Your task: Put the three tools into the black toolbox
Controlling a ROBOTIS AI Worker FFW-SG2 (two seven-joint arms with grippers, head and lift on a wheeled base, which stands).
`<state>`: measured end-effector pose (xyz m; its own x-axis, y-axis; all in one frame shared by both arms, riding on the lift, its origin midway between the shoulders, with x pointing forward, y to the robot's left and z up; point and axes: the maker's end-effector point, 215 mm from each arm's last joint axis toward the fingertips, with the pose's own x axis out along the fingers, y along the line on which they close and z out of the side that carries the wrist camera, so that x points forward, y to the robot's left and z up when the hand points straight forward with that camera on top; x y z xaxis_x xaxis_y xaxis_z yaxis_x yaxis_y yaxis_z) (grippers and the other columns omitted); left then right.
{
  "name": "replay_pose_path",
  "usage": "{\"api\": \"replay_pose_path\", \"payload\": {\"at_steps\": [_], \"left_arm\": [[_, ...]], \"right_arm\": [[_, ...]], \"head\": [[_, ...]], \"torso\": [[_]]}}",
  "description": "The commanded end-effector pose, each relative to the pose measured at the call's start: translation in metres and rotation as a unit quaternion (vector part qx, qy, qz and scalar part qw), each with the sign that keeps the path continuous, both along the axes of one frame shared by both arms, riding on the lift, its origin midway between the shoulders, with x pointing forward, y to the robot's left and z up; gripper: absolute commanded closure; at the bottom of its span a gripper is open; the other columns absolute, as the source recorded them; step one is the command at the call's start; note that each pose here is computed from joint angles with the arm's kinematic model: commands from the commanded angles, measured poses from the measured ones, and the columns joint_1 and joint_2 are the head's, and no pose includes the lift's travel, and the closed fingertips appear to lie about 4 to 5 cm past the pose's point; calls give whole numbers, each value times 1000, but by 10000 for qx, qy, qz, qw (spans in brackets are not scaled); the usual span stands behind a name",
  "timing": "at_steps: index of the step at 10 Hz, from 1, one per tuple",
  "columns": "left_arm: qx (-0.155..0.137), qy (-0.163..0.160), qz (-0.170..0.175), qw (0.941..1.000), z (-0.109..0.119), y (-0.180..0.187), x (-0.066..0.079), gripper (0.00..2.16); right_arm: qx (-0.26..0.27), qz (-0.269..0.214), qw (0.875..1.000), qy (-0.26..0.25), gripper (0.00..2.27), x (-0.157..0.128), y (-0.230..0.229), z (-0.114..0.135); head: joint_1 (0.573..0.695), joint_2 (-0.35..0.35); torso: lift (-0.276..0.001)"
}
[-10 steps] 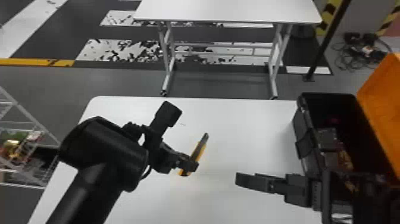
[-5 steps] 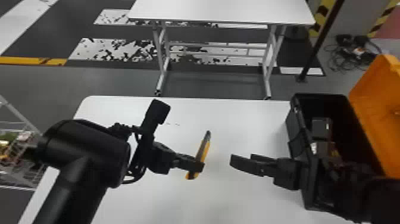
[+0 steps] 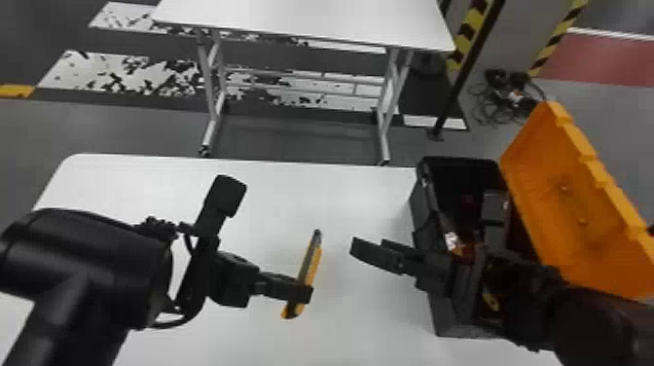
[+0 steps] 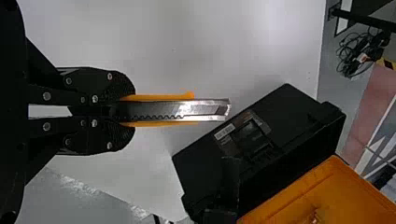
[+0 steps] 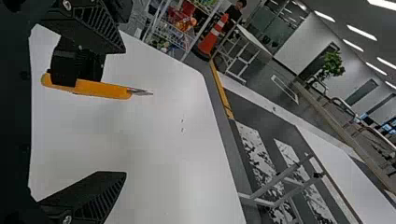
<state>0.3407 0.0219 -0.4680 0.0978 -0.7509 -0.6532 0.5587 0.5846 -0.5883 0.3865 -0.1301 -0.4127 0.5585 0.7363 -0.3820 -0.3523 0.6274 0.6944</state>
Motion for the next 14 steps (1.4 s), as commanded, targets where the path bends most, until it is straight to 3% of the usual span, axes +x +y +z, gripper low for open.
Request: {"api": "replay_pose_path", "payload": {"at_steps": [1, 3, 4, 9, 14], "left_arm": [[-85, 182, -12, 9998, 4, -9, -22, 1703], [-116, 313, -115, 9994, 4, -22, -47, 1706], [-136, 342, -150, 9992, 4, -29, -51, 1706], [-101, 230, -179, 9995, -4, -35, -35, 1706], [8, 163, -279, 9995, -1, -50, -20, 1706]], "right_arm": [[55, -59, 10000, -53, 66, 4, -6, 4], [54, -86, 9999, -93, 66, 7, -13, 8], [18, -91, 10000, -17, 66, 5, -14, 1], [-70, -29, 9996, 267, 66, -6, -23, -24], [216, 54, 9994, 247, 66, -2, 1, -28]], "head": [[695, -166], [695, -200], [695, -220], [695, -274], [695, -253]], "torso": [[-51], [-51], [-51], [-51], [-51]]}}
